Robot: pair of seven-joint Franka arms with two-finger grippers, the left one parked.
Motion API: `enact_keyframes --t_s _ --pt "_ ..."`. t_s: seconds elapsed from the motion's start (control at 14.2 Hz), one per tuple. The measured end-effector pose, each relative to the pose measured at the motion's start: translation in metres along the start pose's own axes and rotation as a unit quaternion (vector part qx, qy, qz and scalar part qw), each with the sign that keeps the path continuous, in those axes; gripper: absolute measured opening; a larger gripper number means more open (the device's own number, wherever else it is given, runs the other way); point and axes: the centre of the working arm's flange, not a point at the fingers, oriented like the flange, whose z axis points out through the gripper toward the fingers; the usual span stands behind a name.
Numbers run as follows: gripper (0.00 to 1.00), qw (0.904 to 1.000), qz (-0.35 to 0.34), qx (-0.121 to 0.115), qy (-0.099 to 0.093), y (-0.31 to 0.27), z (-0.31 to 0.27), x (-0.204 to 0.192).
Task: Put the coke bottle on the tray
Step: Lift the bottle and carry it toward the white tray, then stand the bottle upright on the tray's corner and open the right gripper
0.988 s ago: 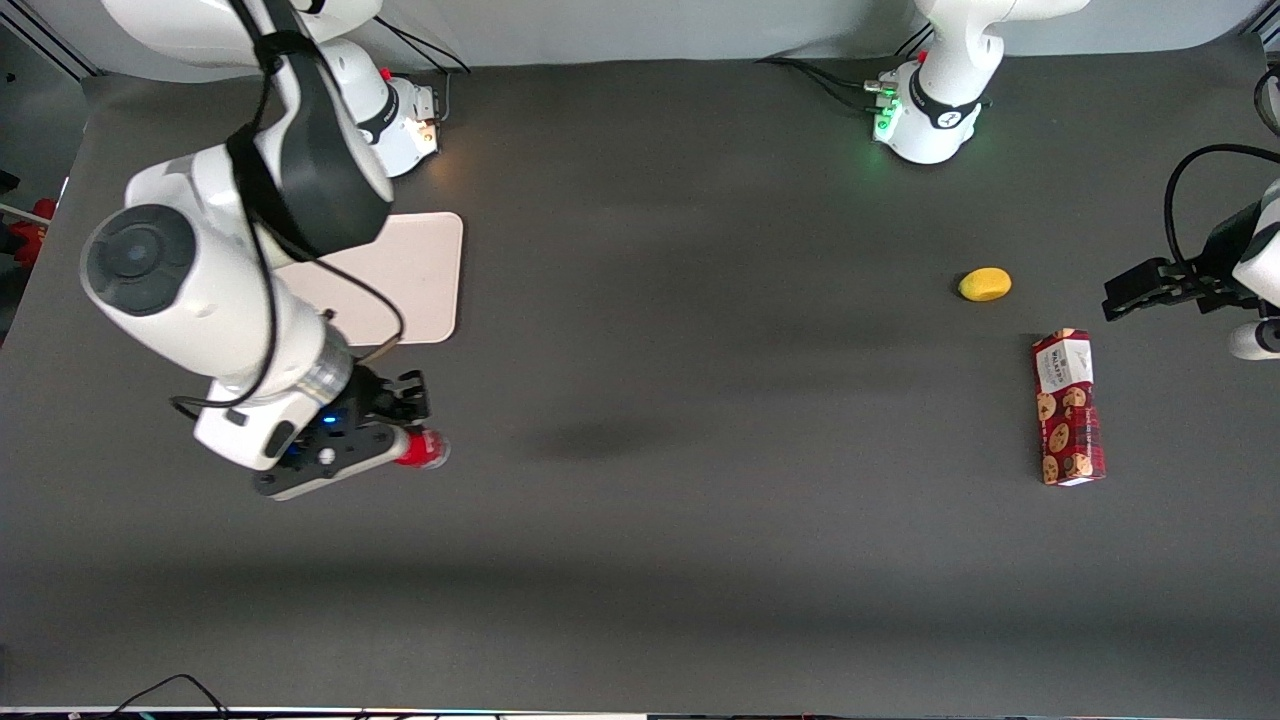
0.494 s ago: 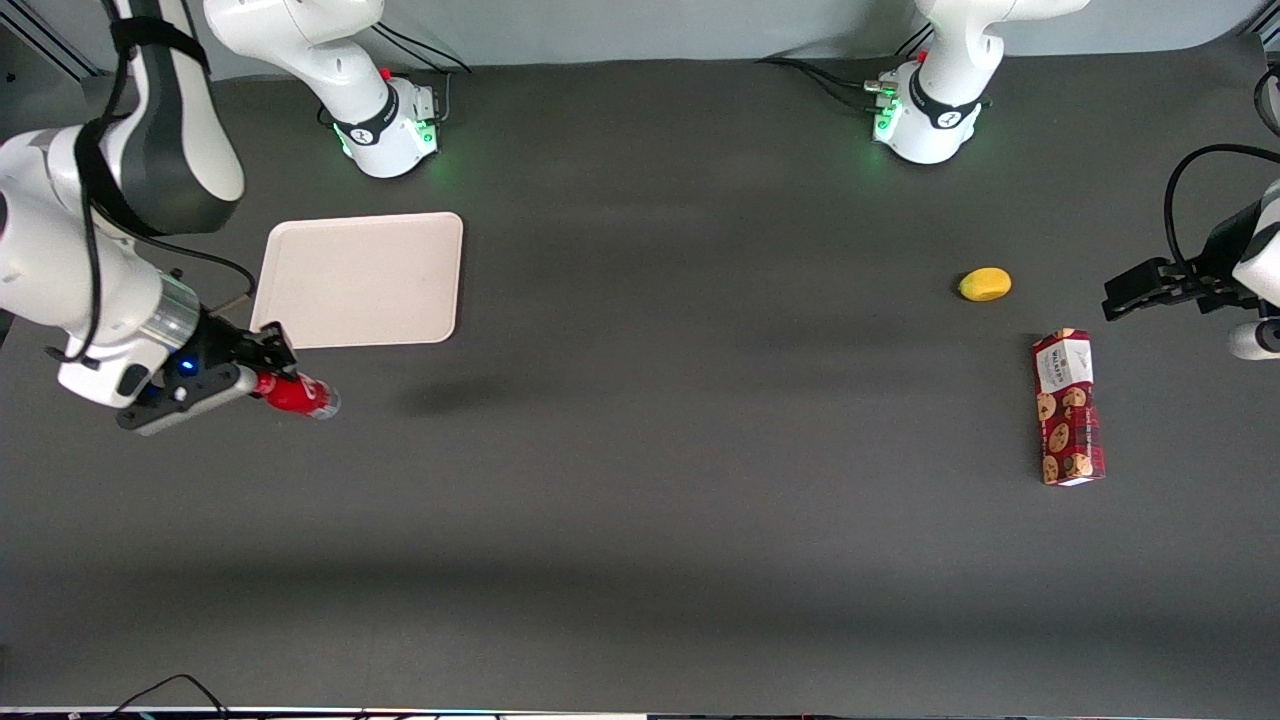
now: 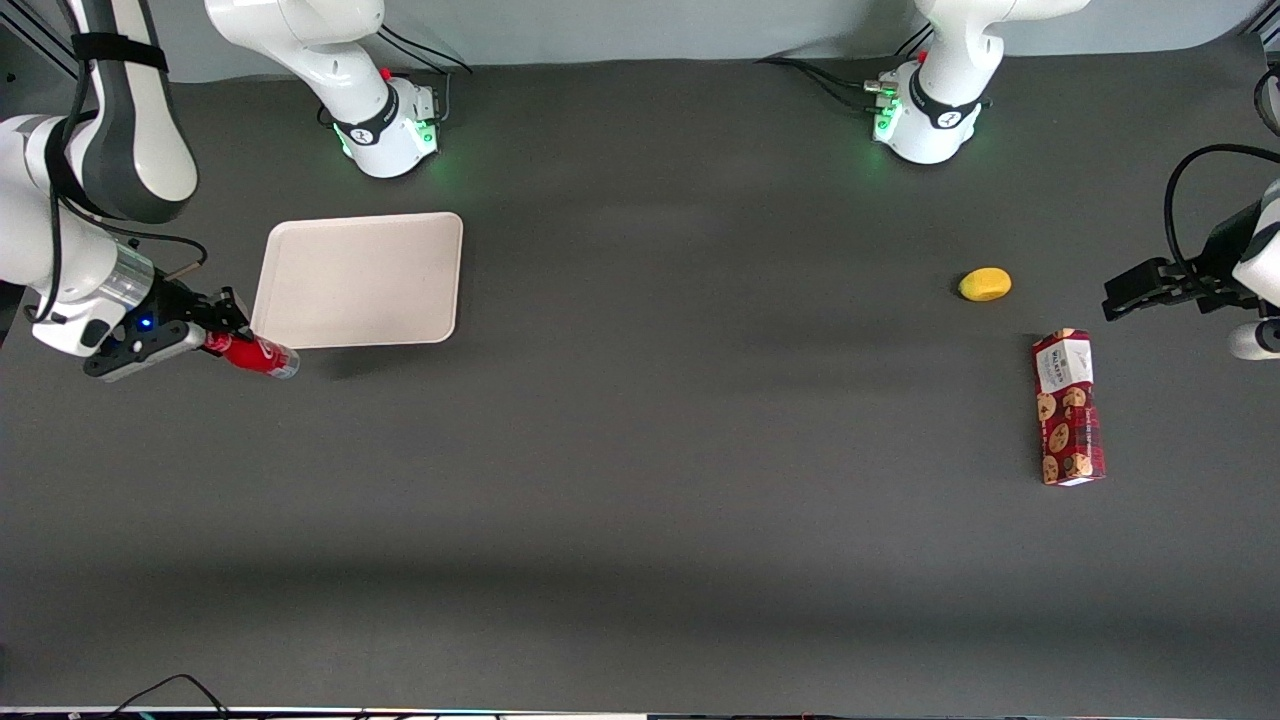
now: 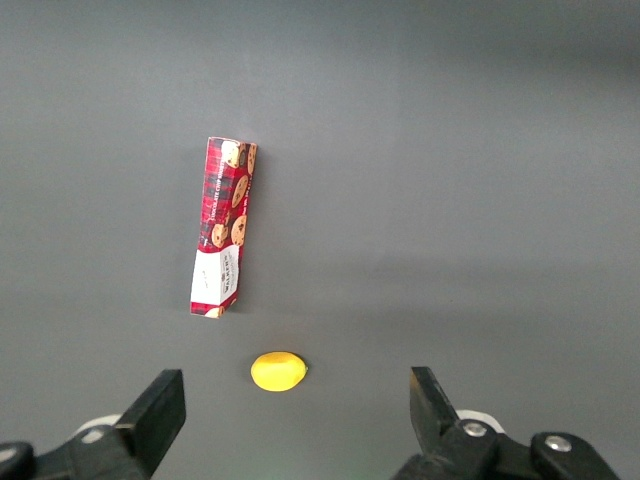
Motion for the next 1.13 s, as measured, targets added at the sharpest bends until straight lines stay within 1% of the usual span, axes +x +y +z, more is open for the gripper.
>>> enact_keyframes --t_s 0.21,0.35,0.56,0.71,0.85,1.13 --pt "0.46 0.9999 0.009 0.005 -0.003 0.035 0.025 -0.052" --pt "0.46 0.9996 0.025 0.012 -0.009 0.052 0.041 -0.085" --pt "0.46 0.9981 0.052 0.025 -0.018 0.063 0.057 -0.120" --pt "0.46 0.9974 0.060 0.032 -0.021 0.059 0.065 -0.132" --pt "0.46 0.9972 0.065 0.030 -0.019 0.056 0.072 -0.140" --pt "0.46 0.9966 0.073 0.035 -0.015 0.050 0.081 -0.144"
